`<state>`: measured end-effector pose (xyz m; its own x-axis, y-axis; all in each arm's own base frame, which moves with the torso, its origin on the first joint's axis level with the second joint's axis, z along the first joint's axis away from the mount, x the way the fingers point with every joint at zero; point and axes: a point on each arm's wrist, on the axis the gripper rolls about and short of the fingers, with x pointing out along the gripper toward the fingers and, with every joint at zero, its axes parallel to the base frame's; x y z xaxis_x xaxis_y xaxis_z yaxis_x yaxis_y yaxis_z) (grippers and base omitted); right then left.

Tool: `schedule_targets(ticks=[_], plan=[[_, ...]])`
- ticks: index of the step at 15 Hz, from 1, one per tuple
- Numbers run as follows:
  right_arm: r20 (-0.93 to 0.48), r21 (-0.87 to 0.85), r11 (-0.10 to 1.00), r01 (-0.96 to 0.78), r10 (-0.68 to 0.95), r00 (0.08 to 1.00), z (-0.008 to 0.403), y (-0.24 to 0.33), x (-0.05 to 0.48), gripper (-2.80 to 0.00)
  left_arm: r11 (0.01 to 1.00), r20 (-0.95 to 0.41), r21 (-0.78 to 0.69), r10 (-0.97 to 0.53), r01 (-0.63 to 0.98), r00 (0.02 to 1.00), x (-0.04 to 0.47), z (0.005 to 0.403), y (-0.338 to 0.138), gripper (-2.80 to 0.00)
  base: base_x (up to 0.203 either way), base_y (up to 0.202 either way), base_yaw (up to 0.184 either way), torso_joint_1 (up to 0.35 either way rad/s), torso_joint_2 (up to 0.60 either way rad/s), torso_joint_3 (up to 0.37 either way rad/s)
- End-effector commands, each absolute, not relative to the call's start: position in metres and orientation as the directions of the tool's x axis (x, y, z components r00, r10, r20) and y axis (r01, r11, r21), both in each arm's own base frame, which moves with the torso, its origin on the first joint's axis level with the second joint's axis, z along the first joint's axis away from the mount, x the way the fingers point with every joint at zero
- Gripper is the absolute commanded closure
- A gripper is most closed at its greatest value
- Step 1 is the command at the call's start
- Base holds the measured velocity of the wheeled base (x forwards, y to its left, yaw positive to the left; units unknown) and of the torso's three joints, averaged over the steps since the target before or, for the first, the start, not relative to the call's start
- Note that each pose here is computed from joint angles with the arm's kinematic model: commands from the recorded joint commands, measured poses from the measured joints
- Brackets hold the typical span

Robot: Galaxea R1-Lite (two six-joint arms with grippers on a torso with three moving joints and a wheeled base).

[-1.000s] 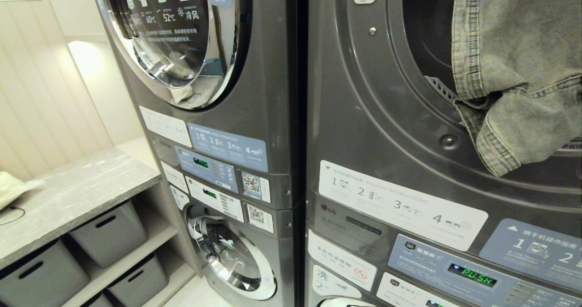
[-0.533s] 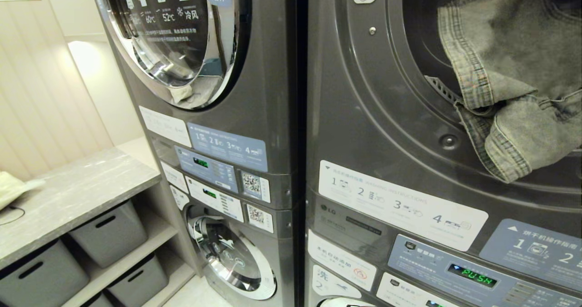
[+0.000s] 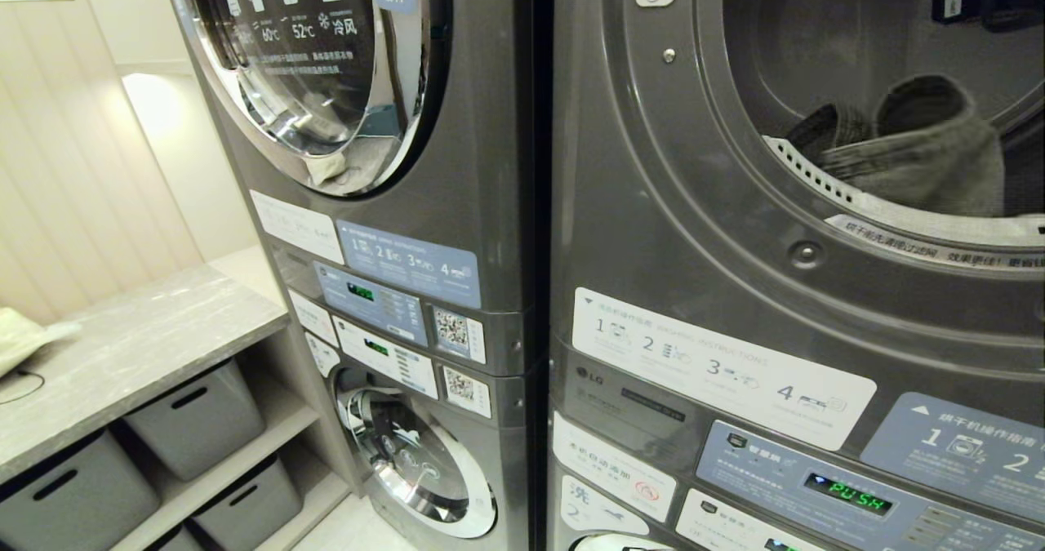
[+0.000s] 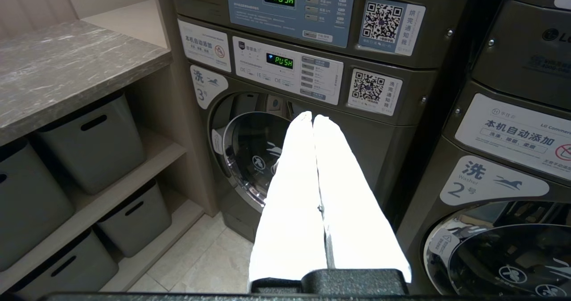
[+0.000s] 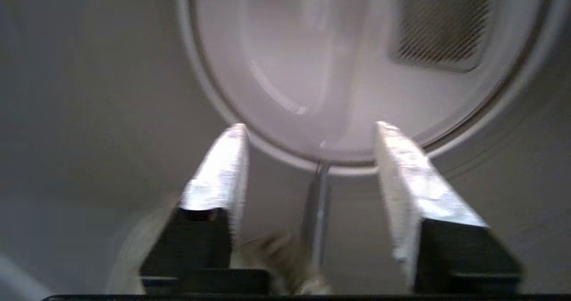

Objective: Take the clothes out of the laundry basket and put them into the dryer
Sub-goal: Put the clothes in the dryer

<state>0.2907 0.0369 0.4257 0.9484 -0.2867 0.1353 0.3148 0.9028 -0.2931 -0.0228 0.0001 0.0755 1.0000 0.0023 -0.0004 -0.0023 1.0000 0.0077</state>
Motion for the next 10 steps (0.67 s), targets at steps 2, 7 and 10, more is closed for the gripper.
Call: schedule_targets(ticks=[2,7,10], plan=[[0.154,-0.266,0.911,0.316,-0.283,0.947,0.435,0.035,0.274,-2.8,1.0,-0.002,0.008,0.003,-0.003,1.0,-0.023,0.075,0.0,0.0,0.0,0.0,0.0,0.0,0.0,0.0],[0.056,-0.275,0.924,0.265,-0.26,0.964,0.429,0.029,0.227,-2.8,1.0,-0.001,0.008,0.003,-0.003,1.0,-0.023,0.075,0.0,0.0,0.0,0.0,0.0,0.0,0.0,0.0],[-0.071,-0.269,0.962,0.047,-0.068,0.995,0.415,0.03,0.177,-2.8,1.0,0.0,0.008,0.002,-0.002,1.0,-0.023,0.075,0.0,0.0,0.0,0.0,0.0,0.0,0.0,0.0]])
